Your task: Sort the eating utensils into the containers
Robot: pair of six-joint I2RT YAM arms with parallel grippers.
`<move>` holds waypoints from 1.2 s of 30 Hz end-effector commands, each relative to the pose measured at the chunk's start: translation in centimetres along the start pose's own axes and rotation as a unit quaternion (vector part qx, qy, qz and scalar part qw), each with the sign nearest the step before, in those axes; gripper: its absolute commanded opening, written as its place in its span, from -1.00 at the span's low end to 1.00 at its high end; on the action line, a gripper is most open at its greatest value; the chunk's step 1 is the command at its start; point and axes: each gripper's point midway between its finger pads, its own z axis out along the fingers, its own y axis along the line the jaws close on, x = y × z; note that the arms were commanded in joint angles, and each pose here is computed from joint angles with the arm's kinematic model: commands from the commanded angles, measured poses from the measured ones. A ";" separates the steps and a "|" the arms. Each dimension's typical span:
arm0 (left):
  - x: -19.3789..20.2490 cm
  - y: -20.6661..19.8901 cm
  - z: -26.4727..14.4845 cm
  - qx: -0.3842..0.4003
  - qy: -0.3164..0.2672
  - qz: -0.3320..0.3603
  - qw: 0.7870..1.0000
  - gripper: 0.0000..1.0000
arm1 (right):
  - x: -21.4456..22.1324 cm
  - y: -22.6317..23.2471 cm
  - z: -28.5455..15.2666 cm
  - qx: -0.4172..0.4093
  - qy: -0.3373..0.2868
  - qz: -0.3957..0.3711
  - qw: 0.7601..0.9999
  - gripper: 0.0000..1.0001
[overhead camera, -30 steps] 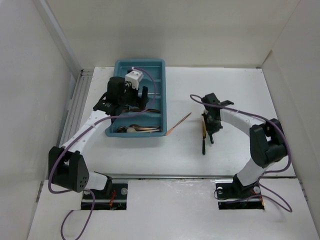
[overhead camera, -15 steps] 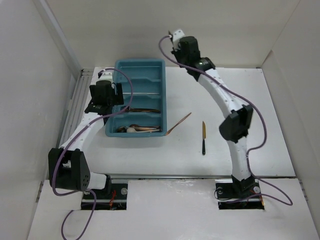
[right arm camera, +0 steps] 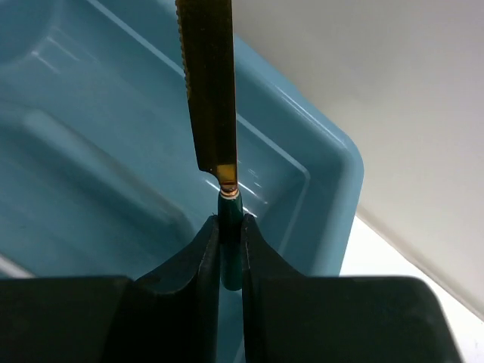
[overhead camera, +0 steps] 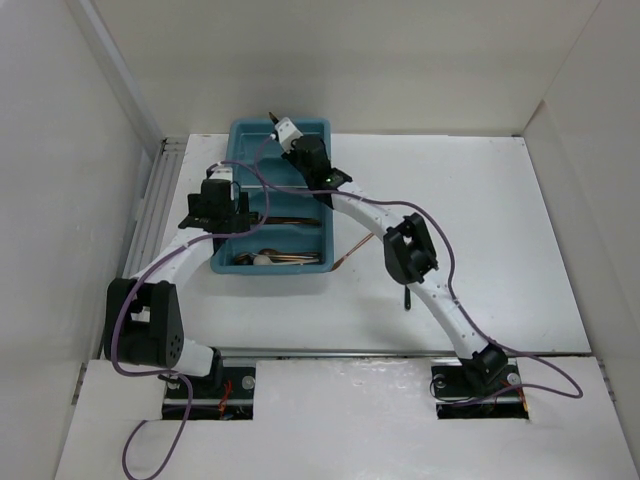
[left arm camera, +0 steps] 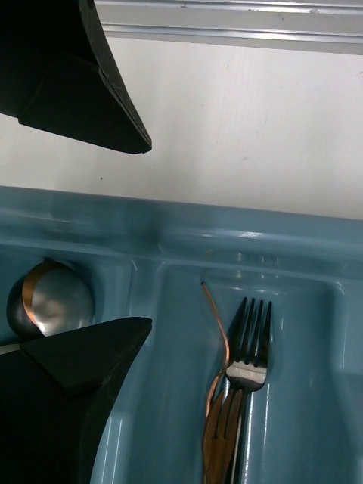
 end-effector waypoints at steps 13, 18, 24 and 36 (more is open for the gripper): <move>-0.6 0.2 -0.1 -0.005 -0.014 -0.005 1.000 0.75 | -5.8 -5.4 0.3 0.082 -0.114 0.040 0.989 -0.78; -0.8 0.2 -0.3 -0.004 -0.019 -0.006 1.000 0.75 | -6.2 -4.8 0.4 0.065 -0.122 0.038 0.990 0.07; -1.1 0.2 -0.3 -0.004 -0.023 -0.008 1.000 0.80 | -7.4 -5.1 0.1 0.055 -0.130 0.031 0.989 0.44; -4.3 -3.2 -2.4 0.091 -0.057 0.059 0.992 0.60 | -10.5 -15.2 -15.0 0.139 -0.032 0.041 0.989 1.00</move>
